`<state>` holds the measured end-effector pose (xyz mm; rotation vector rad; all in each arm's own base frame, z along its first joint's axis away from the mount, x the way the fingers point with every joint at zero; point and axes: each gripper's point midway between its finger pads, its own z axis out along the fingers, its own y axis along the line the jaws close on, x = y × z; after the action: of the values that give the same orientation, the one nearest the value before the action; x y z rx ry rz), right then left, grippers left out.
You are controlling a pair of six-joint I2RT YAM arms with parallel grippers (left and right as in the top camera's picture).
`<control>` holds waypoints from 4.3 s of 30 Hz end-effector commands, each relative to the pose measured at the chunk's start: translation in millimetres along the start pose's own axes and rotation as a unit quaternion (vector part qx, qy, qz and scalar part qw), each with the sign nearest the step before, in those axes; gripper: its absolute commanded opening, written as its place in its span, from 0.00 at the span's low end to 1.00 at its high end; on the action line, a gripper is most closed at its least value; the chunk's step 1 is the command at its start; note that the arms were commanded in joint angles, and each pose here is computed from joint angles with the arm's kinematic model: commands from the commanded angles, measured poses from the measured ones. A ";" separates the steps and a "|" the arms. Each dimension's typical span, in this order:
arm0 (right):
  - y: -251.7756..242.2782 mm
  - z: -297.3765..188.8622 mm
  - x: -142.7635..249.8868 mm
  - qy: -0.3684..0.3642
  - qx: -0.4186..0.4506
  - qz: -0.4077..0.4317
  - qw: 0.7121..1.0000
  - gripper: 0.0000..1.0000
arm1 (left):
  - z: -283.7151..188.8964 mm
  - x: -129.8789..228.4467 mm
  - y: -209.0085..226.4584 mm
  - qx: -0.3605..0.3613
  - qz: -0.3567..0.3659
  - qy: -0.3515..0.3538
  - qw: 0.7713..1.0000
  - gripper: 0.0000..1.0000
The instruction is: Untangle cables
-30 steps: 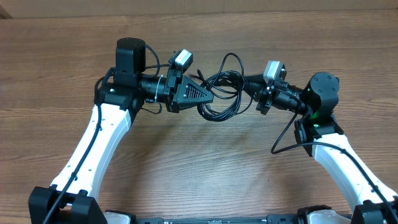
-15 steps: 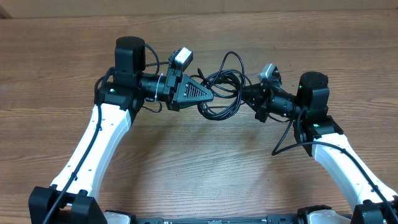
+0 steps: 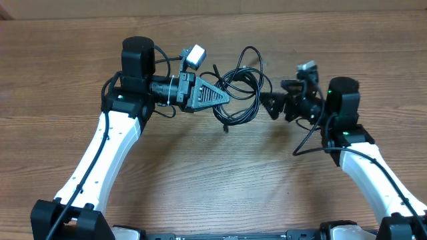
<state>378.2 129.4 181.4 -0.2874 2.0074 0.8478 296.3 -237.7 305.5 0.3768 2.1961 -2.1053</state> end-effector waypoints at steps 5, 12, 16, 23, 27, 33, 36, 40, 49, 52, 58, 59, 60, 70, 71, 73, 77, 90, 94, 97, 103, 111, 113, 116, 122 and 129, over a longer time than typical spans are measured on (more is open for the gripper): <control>-4.1 -15.8 -9.6 -0.007 -0.041 0.094 0.995 1.00 | -31.9 -30.1 96.7 -0.261 -0.064 -0.163 0.949 0.04; 22.3 -27.7 -8.6 0.010 -0.136 0.093 0.986 1.00 | -108.4 14.9 175.2 -0.529 -0.172 -0.208 0.805 0.04; 29.7 -29.8 -7.4 0.022 -0.156 0.131 0.979 1.00 | -142.9 42.0 187.4 -0.626 -0.165 -0.172 0.743 0.04; 32.5 -28.1 -2.7 0.048 -0.154 0.241 0.957 1.00 | -169.4 58.4 189.9 -0.696 -0.118 -0.108 0.700 0.04; 47.1 -21.4 12.5 0.084 -0.162 0.266 0.947 1.00 | -128.5 51.9 184.7 -0.615 0.037 0.024 0.788 0.04; 63.6 -11.6 33.0 0.124 -0.158 0.282 0.938 1.00 | -106.1 44.2 177.3 -0.548 0.205 0.119 0.802 0.04; 62.8 -5.8 44.5 0.138 -0.131 0.293 0.937 1.00 | -102.1 34.0 175.0 -0.536 0.258 0.127 0.794 0.04; 67.1 -2.6 49.4 0.146 -0.127 0.291 0.937 1.00 | -81.5 27.0 163.8 -0.475 0.331 0.136 0.804 0.04; 72.3 -1.3 51.5 0.152 -0.132 0.288 0.936 1.00 | -58.5 20.2 148.6 -0.412 0.397 0.131 0.810 0.04; 72.4 -1.3 51.5 0.152 -0.132 0.288 0.936 1.00 | -52.8 19.3 147.1 -0.408 0.408 0.134 0.806 0.04; 72.3 -1.2 51.5 0.151 -0.132 0.287 0.937 1.00 | -29.1 23.6 142.1 -0.385 0.451 0.158 0.789 0.04; 72.3 -1.3 51.5 0.152 -0.132 0.287 0.937 1.00 | -24.5 25.1 141.2 -0.380 0.462 0.164 0.784 0.04; 72.2 -1.3 51.7 0.152 -0.132 0.287 0.936 1.00 | -21.6 25.2 140.4 -0.378 0.468 0.166 0.782 0.04; 68.4 0.1 51.5 0.147 -0.121 0.287 0.939 1.00 | -12.5 25.4 136.0 -0.363 0.480 0.165 0.782 0.04; 67.9 0.3 51.5 0.147 -0.120 0.287 0.939 1.00 | -11.9 25.6 135.5 -0.361 0.480 0.164 0.783 0.04; 65.9 0.9 51.3 0.145 -0.114 0.287 0.940 1.00 | -10.9 25.7 134.6 -0.357 0.481 0.163 0.784 0.04; 63.2 1.9 51.1 0.141 -0.106 0.287 0.942 1.00 | -8.0 26.2 131.7 -0.347 0.484 0.160 0.787 0.04; 51.1 5.2 51.1 0.129 -0.072 0.286 0.947 1.00 | -2.0 26.2 125.4 -0.325 0.496 0.154 0.791 0.04; 55.2 6.1 52.6 0.133 -0.077 0.284 0.946 1.00 | -1.5 23.4 124.4 -0.325 0.501 0.151 0.788 0.04; 62.2 8.1 55.5 0.140 -0.083 0.279 0.946 1.00 | -1.0 21.1 123.5 -0.325 0.505 0.147 0.786 0.04; 85.0 13.9 66.0 0.163 -0.104 0.255 0.947 1.00 | -0.5 18.3 122.5 -0.325 0.511 0.144 0.783 0.04; 86.5 15.9 70.2 0.167 -0.097 0.254 0.948 1.00 | -0.6 16.2 122.3 -0.327 0.514 0.141 0.780 0.04; 80.8 16.8 71.7 0.165 -0.080 0.257 0.949 1.00 | -2.0 15.5 123.2 -0.332 0.508 0.139 0.783 0.04; 71.4 17.3 73.7 0.162 -0.055 0.263 0.949 1.00 | -4.8 13.6 126.0 -0.347 0.485 0.131 0.792 0.04; 55.7 13.8 67.2 0.147 -0.039 0.276 0.949 1.00 | -6.8 12.3 126.7 -0.362 0.400 0.093 0.837 0.04; 40.1 7.8 59.5 0.131 -0.029 0.298 0.945 1.00 | -18.3 -7.7 122.4 -0.373 0.233 -0.020 0.898 0.04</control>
<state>323.7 178.3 146.6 0.1665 2.3727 1.3075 321.6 -222.0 174.0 1.0291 2.2377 -0.7949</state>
